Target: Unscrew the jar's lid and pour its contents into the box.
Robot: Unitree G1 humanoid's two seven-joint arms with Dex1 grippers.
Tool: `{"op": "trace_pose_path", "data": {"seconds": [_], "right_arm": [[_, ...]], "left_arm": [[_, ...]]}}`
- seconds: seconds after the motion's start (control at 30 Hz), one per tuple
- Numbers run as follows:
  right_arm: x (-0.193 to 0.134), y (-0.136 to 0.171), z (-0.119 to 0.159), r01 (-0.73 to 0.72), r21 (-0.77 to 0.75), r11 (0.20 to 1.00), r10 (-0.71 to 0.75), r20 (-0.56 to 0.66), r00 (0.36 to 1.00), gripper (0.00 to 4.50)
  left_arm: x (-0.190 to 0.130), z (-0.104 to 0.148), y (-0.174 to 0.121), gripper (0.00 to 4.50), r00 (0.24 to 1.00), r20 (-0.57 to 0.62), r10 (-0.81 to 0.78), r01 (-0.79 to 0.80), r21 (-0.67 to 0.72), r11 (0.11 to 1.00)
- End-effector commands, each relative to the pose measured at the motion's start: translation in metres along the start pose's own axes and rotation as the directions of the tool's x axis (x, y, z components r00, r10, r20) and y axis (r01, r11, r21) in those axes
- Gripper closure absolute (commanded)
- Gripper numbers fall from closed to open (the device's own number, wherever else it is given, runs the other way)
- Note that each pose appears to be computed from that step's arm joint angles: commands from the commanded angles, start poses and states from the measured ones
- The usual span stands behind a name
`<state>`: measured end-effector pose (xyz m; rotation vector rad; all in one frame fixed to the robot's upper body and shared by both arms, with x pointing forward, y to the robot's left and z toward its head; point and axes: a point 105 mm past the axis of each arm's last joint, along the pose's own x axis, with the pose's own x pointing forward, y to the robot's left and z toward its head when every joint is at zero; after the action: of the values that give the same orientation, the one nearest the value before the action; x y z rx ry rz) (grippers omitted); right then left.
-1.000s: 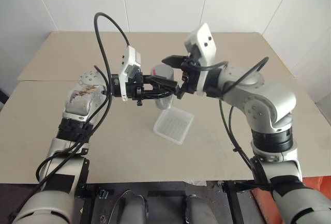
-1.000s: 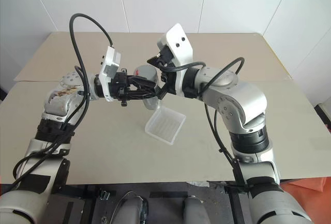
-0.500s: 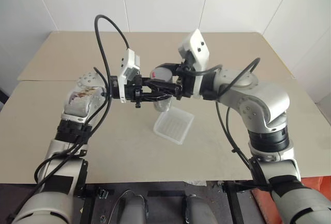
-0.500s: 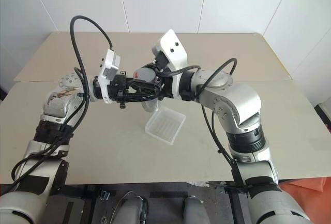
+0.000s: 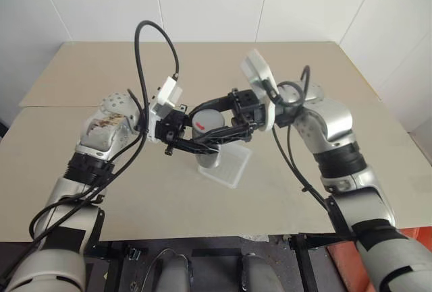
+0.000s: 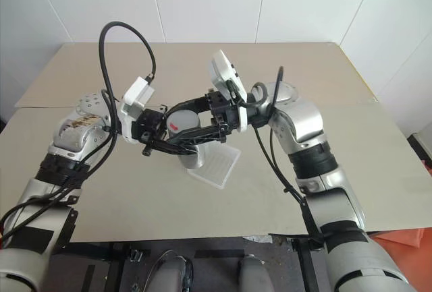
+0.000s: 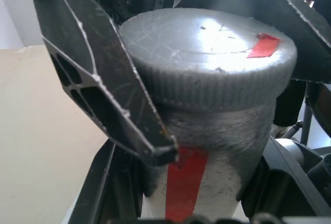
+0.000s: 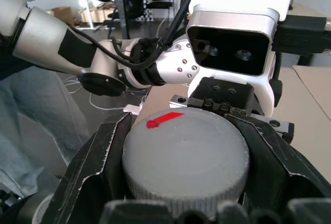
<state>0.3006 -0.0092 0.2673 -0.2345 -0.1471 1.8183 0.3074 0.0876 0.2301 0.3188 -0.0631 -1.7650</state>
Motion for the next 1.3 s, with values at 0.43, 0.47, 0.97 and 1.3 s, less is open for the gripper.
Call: {"op": "trace_pose_path", "data": {"seconds": [0.43,0.47,0.97,1.3], "right_arm": [[-0.049,0.009,0.014,0.47,-0.087,0.879,-0.472,-0.009,0.882,0.03],[-0.045,0.011,0.016,0.476,-0.089,0.875,-0.478,-0.005,0.878,0.03],[0.009,-0.032,0.01,0.567,-0.096,0.818,-0.574,-0.076,0.815,0.03],[-0.026,-0.04,0.006,0.64,-0.062,0.766,-0.643,-0.077,0.762,0.03]], "left_arm": [[-0.04,-0.009,0.02,2.57,0.938,-0.006,0.346,-0.345,0.044,0.938],[-0.04,-0.01,0.02,2.57,0.937,-0.006,0.35,-0.349,0.038,0.936],[-0.021,-0.005,0.024,2.57,0.952,0.026,0.305,-0.306,0.034,0.951],[-0.033,-0.006,0.018,2.57,0.946,0.012,0.323,-0.323,0.036,0.946]]}}
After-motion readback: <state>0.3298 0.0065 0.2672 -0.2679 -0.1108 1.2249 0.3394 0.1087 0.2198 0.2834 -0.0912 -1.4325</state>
